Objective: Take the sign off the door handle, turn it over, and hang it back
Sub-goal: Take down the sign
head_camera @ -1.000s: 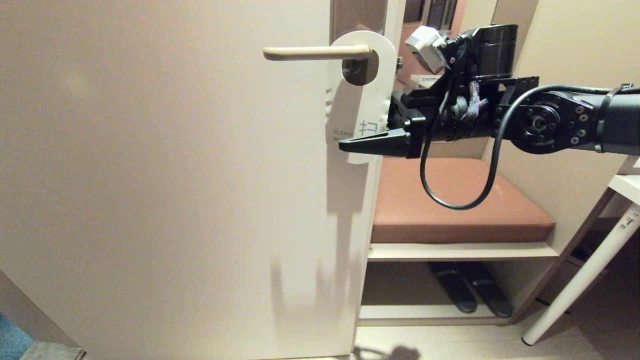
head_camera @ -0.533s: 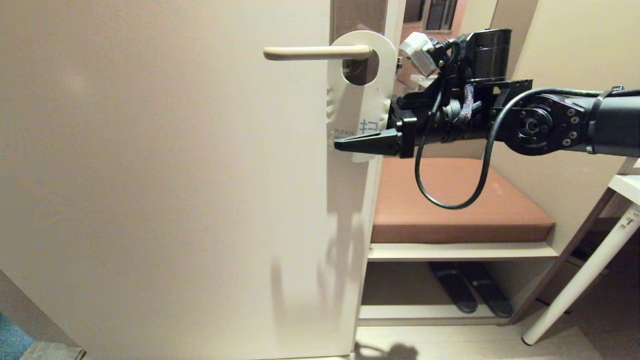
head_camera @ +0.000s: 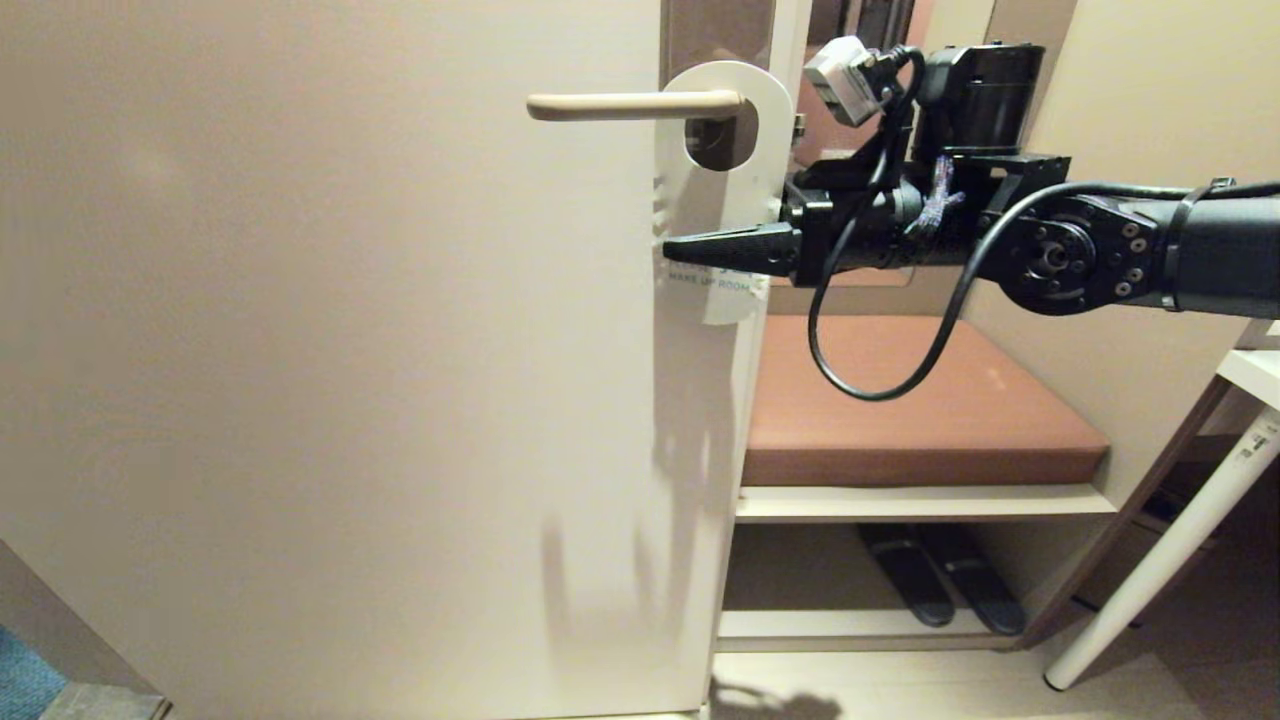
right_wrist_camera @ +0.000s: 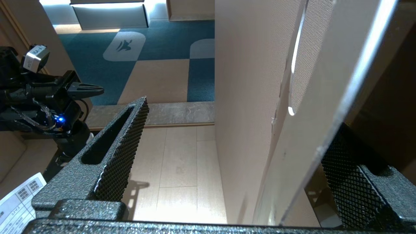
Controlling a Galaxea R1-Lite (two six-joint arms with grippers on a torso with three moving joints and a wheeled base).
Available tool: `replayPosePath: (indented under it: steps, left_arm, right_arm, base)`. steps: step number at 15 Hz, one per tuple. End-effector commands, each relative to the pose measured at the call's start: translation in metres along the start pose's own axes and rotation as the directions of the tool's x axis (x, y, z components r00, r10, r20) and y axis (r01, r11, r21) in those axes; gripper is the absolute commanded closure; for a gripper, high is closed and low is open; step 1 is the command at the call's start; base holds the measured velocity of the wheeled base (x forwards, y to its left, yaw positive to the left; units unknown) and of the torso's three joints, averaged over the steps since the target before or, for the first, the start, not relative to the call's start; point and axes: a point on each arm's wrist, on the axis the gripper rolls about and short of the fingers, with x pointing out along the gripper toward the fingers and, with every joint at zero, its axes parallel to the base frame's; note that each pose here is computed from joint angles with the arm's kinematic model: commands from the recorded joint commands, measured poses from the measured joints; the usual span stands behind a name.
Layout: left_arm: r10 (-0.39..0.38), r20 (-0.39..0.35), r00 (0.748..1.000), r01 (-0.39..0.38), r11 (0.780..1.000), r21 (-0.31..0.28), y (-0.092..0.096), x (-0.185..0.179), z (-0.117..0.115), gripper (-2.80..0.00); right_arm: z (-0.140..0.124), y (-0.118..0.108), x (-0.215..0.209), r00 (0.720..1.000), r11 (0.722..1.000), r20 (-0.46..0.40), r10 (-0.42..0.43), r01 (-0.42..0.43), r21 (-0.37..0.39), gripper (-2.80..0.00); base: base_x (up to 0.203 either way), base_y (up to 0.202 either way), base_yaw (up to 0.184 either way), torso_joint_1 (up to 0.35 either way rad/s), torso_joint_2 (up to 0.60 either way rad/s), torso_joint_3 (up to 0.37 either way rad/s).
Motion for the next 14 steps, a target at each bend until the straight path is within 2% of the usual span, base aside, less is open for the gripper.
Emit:
replayPosePath:
  steps: [1,4,7,14]
  left_arm:
    - [0.000,-0.001,1.000,0.000,1.000,-0.001,0.0000,0.0001,0.0001,0.00]
    - [0.000,-0.001,1.000,0.000,1.000,-0.001,0.0000,0.0001,0.0001,0.00]
    - [0.000,-0.001,1.000,0.000,1.000,0.000,0.0000,0.0001,0.0001,0.00]
    - [0.001,-0.001,1.000,-0.001,1.000,0.000,0.0000,0.0001,0.0001,0.00]
  right_arm:
    - [-0.0014,-0.0006,0.0007,1.000,1.000,-0.001,0.007,-0.007,0.002,-2.80]
    - [-0.0020,-0.0010,0.0009,1.000,1.000,-0.002,0.004,-0.004,0.003,-2.80]
    - [-0.0026,-0.0023,0.0009,0.999,0.999,-0.005,-0.050,0.050,0.016,-2.80]
    - [-0.0025,-0.0026,0.0004,0.999,0.998,-0.004,-0.053,0.053,0.024,-2.80]
  base:
    - [0.000,0.000,0.000,0.000,0.00,0.000]
    - [0.000,0.000,0.000,0.000,0.00,0.000]
    - [0.000,0.000,0.000,0.000,0.00,0.000]
    - [0.000,0.000,0.000,0.000,0.00,0.000]
